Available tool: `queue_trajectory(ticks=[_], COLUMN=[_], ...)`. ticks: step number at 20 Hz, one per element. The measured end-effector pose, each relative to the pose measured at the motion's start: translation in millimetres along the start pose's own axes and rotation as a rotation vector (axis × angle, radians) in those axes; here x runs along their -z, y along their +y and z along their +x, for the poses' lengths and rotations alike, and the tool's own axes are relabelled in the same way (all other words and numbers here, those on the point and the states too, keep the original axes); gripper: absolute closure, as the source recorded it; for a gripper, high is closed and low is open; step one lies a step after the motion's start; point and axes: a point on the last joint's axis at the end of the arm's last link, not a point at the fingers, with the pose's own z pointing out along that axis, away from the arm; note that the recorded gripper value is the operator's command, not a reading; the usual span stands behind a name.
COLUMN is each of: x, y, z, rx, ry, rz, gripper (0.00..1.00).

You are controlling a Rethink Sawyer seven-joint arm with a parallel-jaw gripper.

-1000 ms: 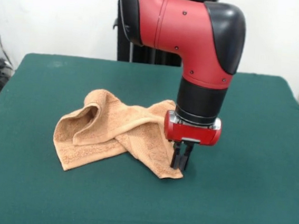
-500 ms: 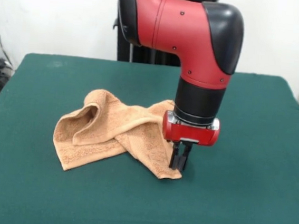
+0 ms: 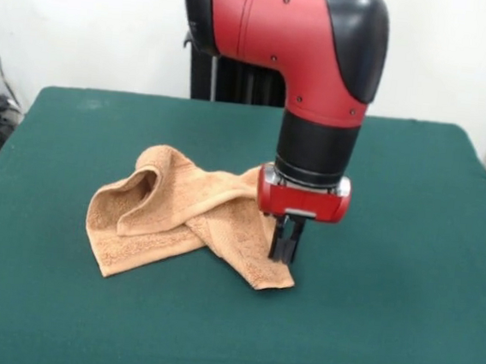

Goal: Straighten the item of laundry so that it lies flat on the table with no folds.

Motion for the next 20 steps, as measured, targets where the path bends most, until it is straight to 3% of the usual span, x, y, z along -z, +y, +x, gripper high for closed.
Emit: queue_trajectory(ticks=[10, 19, 20], x=[39.2, 48.8, 48.4], y=[-19.6, -22.2, -21.9], z=[-12.8, -16.9, -15.9], rx=[-0.031, -0.035, -0.035], ry=[-0.037, -0.049, -0.047], rz=[0.007, 0.009, 0.008], gripper=[1.0, 1.0, 0.0])
